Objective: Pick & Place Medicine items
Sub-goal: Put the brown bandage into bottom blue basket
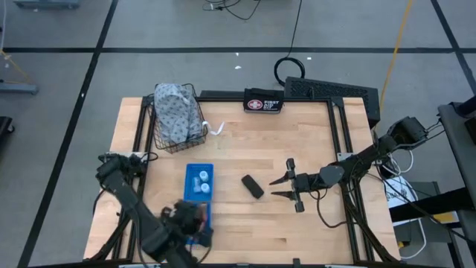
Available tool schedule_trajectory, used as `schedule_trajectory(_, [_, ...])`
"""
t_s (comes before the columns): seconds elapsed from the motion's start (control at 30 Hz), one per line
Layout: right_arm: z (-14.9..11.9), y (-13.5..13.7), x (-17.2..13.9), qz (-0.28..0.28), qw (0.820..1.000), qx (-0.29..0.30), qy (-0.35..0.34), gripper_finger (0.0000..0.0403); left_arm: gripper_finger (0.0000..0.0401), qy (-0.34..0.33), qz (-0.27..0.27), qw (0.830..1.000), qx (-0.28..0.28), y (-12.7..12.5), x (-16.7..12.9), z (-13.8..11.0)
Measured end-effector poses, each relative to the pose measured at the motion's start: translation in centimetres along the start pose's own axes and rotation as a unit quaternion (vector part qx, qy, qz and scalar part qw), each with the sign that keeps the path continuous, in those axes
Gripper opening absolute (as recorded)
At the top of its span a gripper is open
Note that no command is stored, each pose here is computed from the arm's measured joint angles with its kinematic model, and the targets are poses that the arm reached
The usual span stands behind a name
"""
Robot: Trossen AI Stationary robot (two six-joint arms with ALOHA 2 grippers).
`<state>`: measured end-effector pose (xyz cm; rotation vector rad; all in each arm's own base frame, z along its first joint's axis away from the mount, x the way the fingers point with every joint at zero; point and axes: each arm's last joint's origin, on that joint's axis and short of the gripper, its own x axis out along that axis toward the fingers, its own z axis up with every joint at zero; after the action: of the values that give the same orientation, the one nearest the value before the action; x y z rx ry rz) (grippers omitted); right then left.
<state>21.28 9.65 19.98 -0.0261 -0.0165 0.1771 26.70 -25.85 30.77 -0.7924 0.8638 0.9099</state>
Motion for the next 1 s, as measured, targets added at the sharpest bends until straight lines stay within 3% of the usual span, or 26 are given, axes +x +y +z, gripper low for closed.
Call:
schedule_trajectory(0.13, [0.6,0.0,0.0,-0.002,0.999,-0.013,-0.032,0.0121,0.0044,0.023,0.069,0.997,-0.013,1.8,1.6,-2.3])
schedule_trajectory(0.27, [0.9,0.0,0.0,-0.003,0.999,-0.017,-0.043,0.0115,0.0044,0.073,0.098,0.993,0.003,2.1,3.5,-3.1])
schedule_trajectory(0.4, [0.9,-0.2,0.0,-0.006,0.999,-0.018,-0.044,0.0114,0.0044,0.102,0.082,0.99,0.054,1.7,6.0,-3.3])
schedule_trajectory(0.57, [0.9,-0.2,0.0,-0.007,0.999,-0.008,-0.046,0.0111,0.0044,0.124,0.1,0.984,0.083,1.8,8.1,-2.6])
schedule_trajectory(0.73, [0.9,-0.2,0.0,-0.007,0.999,-0.005,-0.046,0.011,0.0044,0.137,0.058,0.983,0.105,2.0,8.2,-2.2])
schedule_trajectory(1.0, [0.9,-0.2,0.0,-0.007,0.999,-0.006,-0.046,0.0105,0.0044,0.107,0.01,0.992,0.072,7.4,5.8,-0.8])
